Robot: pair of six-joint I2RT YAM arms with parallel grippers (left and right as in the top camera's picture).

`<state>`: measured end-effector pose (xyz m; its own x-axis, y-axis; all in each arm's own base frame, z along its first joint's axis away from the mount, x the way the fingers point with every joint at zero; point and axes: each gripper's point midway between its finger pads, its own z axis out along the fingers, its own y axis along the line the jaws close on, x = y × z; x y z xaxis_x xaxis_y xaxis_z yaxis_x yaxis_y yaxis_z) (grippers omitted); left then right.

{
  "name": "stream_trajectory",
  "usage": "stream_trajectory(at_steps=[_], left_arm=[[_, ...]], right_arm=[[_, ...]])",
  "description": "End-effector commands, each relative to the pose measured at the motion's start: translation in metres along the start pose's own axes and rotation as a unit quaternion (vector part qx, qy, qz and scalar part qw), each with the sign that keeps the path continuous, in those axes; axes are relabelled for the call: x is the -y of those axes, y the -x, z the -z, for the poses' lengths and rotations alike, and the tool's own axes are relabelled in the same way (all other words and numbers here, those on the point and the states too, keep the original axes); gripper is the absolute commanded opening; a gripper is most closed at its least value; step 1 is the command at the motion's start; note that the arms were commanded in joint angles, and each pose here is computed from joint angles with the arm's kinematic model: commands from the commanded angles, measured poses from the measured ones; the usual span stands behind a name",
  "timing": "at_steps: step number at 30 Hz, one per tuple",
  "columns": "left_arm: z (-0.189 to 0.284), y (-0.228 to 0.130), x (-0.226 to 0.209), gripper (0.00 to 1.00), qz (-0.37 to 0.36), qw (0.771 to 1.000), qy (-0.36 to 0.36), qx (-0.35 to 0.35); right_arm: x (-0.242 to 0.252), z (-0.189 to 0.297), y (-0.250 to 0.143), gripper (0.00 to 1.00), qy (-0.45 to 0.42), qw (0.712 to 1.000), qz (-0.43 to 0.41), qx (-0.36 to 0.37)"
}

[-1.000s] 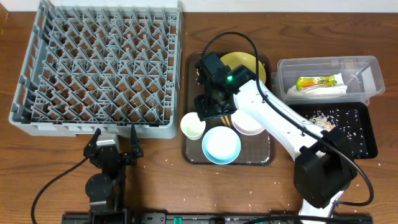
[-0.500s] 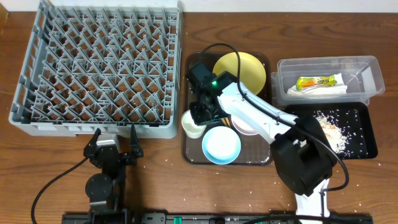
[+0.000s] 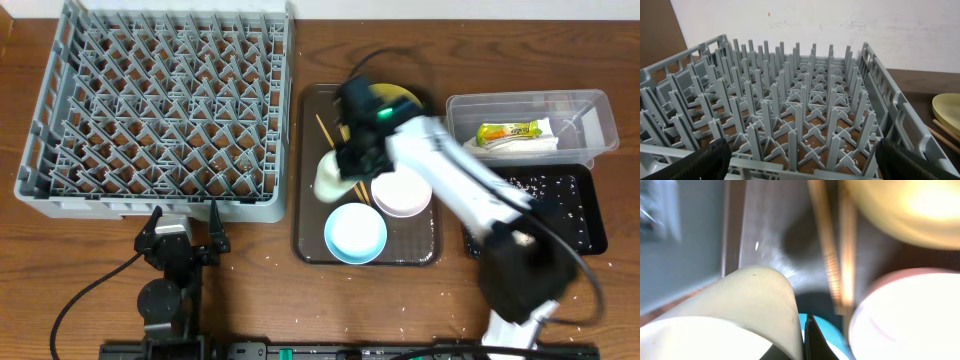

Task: Sort waste into correct bins and load items into the dishwasher
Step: 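Grasp the small white cup with the right gripper and lift it, then hand the white cup from the right gripper to the left gripper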

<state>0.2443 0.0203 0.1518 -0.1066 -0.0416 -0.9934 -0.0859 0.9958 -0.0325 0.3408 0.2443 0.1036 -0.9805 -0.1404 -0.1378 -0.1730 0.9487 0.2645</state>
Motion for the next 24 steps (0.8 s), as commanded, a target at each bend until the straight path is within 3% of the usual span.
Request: stream_trajectory(at_steps=[1,7,8,15,24], left_arm=[[-0.001,-0.014,0.0,0.93,-0.006,1.0,-0.003,-0.02],[-0.001,0.001,0.006,0.93,0.005,1.0,-0.019,0.009],[0.001,0.008,0.023,0.93,0.005,0.998,-0.067,0.02],[0.01,0.027,0.052,0.93,0.001,0.988,-0.152,0.032],[-0.012,0.087,0.081,0.93,0.023,0.971,-0.234,-0.045]], right_arm=[[0.009,0.074,0.024,0.01,0.044,0.995,-0.001,0.086],[0.025,0.114,0.033,0.01,0.077,0.989,-0.013,0.127],[0.025,0.115,0.033,0.01,0.089,0.988,-0.012,0.126],[0.028,0.119,0.04,0.01,0.097,0.986,-0.004,0.137],[0.026,0.125,0.047,0.01,0.125,0.981,-0.004,0.15]])
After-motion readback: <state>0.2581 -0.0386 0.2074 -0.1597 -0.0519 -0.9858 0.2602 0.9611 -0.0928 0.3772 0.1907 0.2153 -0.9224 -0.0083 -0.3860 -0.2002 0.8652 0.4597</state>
